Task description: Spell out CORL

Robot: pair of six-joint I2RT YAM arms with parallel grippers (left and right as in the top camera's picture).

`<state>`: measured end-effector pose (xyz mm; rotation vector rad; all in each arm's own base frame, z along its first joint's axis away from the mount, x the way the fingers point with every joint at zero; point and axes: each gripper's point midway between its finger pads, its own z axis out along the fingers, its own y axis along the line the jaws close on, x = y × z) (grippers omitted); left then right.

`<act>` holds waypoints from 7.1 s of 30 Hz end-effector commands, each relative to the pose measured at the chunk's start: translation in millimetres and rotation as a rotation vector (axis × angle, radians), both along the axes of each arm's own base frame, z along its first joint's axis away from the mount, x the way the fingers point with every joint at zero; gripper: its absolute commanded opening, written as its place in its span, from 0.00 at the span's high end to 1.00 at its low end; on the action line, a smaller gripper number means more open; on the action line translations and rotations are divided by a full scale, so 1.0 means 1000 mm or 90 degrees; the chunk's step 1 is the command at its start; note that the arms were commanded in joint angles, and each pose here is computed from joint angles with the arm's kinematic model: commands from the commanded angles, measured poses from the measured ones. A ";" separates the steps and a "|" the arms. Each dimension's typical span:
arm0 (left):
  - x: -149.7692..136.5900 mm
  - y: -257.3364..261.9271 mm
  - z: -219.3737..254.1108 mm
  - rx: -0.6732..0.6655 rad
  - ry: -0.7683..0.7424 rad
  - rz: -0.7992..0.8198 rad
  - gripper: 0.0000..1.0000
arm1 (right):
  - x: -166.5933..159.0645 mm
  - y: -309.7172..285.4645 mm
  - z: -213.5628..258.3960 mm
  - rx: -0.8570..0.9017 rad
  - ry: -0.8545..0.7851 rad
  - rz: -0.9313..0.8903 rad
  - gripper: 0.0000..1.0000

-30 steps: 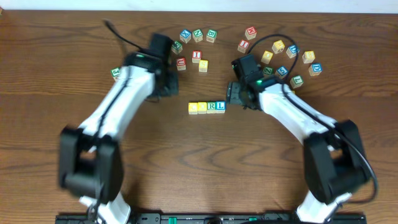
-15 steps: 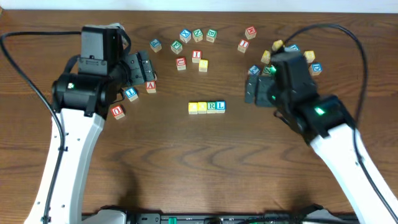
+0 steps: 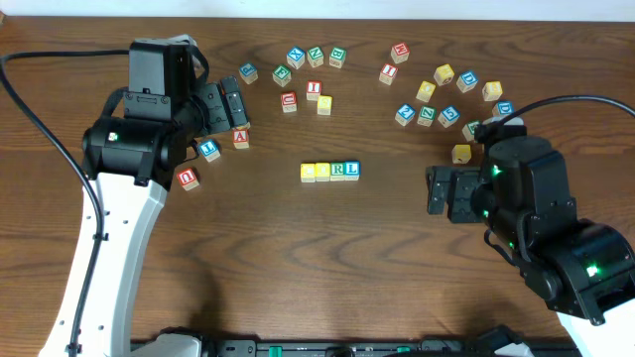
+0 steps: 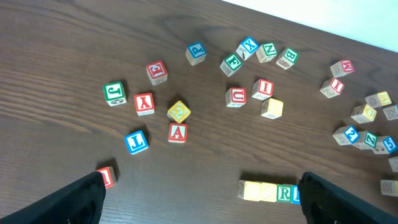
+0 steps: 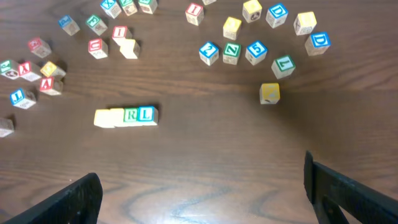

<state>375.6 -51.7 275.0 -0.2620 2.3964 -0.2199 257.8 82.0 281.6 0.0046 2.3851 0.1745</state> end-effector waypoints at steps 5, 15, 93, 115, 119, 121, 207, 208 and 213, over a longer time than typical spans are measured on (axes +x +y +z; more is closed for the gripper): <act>0.003 0.001 0.003 -0.001 -0.004 0.004 0.03 | 0.002 -0.003 0.006 -0.007 -0.012 -0.003 0.01; 0.003 0.001 0.003 -0.001 -0.004 0.004 0.02 | 0.043 -0.002 0.037 -0.013 -0.172 0.031 0.01; -0.013 0.043 0.002 0.058 -0.079 0.040 0.02 | -0.012 -0.075 -0.124 0.054 -0.466 -0.081 0.01; -0.123 0.070 -0.098 0.100 -0.346 0.074 0.02 | -0.012 -0.075 -0.124 0.055 -0.466 -0.081 0.01; -0.131 0.073 -0.111 0.103 -0.371 0.083 0.02 | -0.012 -0.075 -0.124 0.054 -0.465 -0.081 0.01; -0.134 0.075 -0.119 0.104 -0.382 0.090 0.03 | -0.012 -0.075 -0.124 0.054 -0.465 -0.081 0.01; -0.135 0.090 -0.137 0.138 -0.427 0.135 0.02 | -0.012 -0.075 -0.124 0.054 -0.465 -0.081 0.01; -0.135 0.090 -0.137 0.138 -0.427 0.135 0.02 | -0.012 -0.075 -0.124 0.054 -0.465 -0.081 0.01; -0.135 0.090 -0.137 0.138 -0.427 0.135 0.03 | -0.012 -0.075 -0.124 0.054 -0.465 -0.081 0.01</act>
